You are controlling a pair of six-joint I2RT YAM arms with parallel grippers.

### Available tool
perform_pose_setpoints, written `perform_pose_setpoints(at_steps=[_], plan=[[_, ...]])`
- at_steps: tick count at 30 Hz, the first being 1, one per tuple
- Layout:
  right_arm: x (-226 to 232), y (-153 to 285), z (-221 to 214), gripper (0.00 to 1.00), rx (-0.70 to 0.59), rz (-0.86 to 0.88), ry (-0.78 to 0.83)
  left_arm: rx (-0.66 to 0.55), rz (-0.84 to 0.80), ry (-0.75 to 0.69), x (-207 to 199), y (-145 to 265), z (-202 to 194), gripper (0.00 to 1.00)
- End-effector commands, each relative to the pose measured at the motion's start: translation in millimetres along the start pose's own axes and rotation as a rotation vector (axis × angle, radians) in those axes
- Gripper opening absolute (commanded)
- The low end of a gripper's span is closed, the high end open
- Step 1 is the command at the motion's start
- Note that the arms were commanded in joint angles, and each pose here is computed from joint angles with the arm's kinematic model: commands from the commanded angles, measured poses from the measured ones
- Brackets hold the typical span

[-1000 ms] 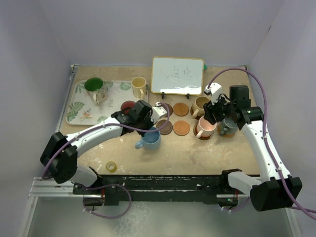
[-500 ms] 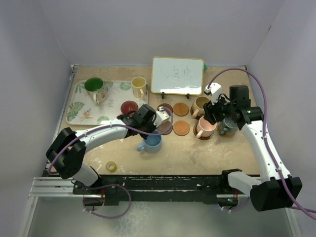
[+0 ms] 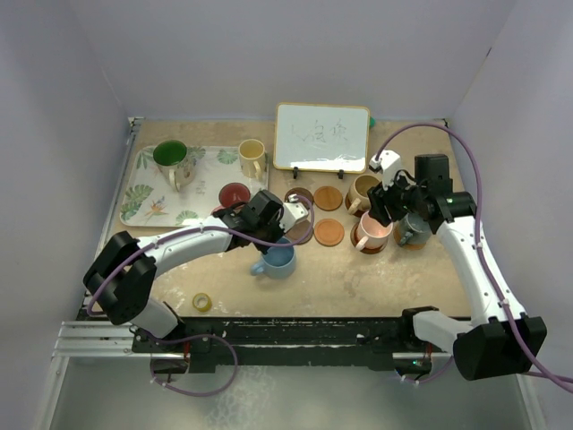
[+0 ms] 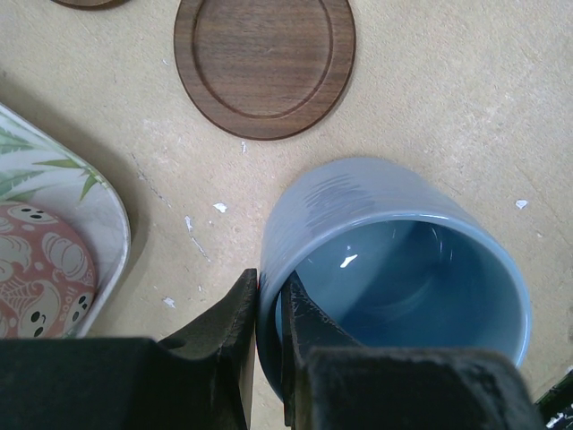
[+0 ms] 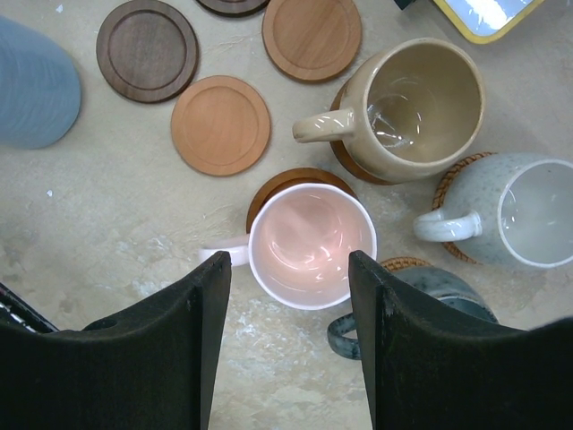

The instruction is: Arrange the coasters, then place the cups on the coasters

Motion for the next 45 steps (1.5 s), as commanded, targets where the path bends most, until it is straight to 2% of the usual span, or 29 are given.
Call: perform_pose_setpoints(at_steps=[1,7,17,24,27,32,36,40,45], plan=[[1,0,4,0.58,-0.034,0.012,0.001,-0.147,0.004,0.003,4,13,30,0.03],[1,-2,4,0.58,-0.023,0.021,-0.006,-0.149,-0.002,-0.006,3,12,27,0.04],[3,-5,5,0.58,-0.022,0.049,-0.016,-0.158,-0.029,-0.019,0,14,27,0.24],[12,-15,13,0.58,-0.004,0.122,-0.02,-0.212,0.011,-0.061,9,45,38,0.48],[24,-26,19,0.58,0.024,0.146,0.025,-0.242,0.056,-0.06,21,63,38,0.56],[52,-44,29,0.62,0.038,0.211,0.122,-0.292,0.166,0.012,57,100,31,0.62],[76,-60,38,0.67,0.041,0.258,0.202,-0.309,0.322,0.079,86,134,23,0.65],[102,-81,44,0.75,0.054,0.303,0.269,-0.318,0.477,0.204,117,162,5,0.68],[134,-112,49,0.76,0.096,0.358,0.303,-0.341,0.595,0.327,140,193,-12,0.7]])
Point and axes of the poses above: each gripper's point midway between its finger pads, its own y axis back along the fingers, its own x axis along the line the jaws close on, z = x × y, the point moved 8 cm from there along y, back along the fingers, and after that the axes turned 12 degrees about -y, right-handed, at the moved point
